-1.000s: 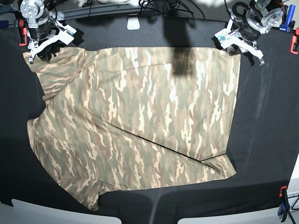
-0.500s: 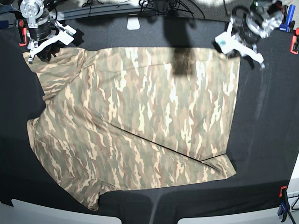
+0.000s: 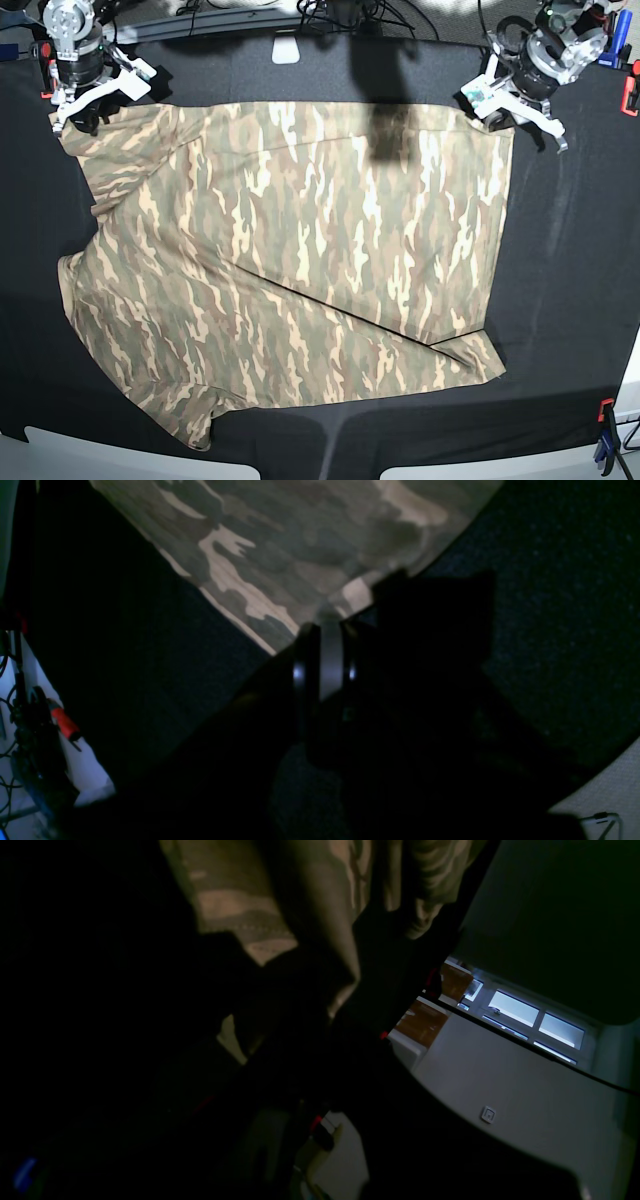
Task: Layout the t-shirt on the table in an organized manner, then fold the t-shirt properly
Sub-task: 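Pull the grasped shoulder corners apart to stretch the shirt taut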
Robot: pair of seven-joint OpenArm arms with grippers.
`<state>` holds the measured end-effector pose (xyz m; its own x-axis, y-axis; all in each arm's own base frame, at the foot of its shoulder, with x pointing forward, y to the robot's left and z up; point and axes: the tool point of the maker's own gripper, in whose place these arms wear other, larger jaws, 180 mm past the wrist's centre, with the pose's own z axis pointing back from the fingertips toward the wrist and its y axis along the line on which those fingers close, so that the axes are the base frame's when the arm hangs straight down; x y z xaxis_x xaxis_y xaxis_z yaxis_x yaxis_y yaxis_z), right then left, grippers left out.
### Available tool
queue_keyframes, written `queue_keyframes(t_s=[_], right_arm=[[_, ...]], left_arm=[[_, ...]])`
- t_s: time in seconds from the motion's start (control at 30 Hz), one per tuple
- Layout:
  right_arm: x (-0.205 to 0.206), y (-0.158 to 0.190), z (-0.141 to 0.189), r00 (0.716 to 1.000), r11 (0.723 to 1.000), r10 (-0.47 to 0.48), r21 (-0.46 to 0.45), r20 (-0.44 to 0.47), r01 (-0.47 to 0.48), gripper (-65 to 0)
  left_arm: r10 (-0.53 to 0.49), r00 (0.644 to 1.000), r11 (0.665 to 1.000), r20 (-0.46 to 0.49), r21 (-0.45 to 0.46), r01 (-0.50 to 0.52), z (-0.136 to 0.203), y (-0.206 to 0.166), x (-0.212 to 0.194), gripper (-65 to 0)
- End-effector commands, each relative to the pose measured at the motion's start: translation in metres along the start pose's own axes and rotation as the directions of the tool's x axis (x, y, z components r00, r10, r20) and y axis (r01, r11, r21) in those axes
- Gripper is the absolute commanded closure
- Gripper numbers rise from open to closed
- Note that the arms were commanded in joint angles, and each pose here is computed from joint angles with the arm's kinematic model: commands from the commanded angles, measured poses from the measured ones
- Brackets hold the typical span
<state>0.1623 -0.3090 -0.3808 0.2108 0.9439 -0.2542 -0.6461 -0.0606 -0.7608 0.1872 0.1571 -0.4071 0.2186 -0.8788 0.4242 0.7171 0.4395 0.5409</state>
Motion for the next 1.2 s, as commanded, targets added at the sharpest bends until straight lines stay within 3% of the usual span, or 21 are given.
queue_keyframes(t_s=[0.0, 0.33, 1.17], right_arm=[[-0.0031, -0.0123, -0.0002, 1.000, 0.999, 0.003, -0.041, -0.003, -0.003, 0.0], [-0.0031, -0.0123, -0.0002, 1.000, 0.999, 0.003, -0.041, -0.003, -0.003, 0.0], [-0.0022, -0.0161, -0.0001, 1.000, 0.998, 0.022, -0.063, 0.002, -0.022, 0.0]], left_arm=[[0.000, 1.000, 1.000, 0.021, 0.021, -0.001, 0.0017, 0.0080, 0.0042, 0.0], [0.073, 0.996, 0.997, 0.043, -0.007, -0.072, 0.0017, 0.0035, 0.0082, 0.0], [0.077, 0.997, 0.997, 0.018, -0.009, -0.077, 0.0017, 0.0029, 0.0036, 0.0]])
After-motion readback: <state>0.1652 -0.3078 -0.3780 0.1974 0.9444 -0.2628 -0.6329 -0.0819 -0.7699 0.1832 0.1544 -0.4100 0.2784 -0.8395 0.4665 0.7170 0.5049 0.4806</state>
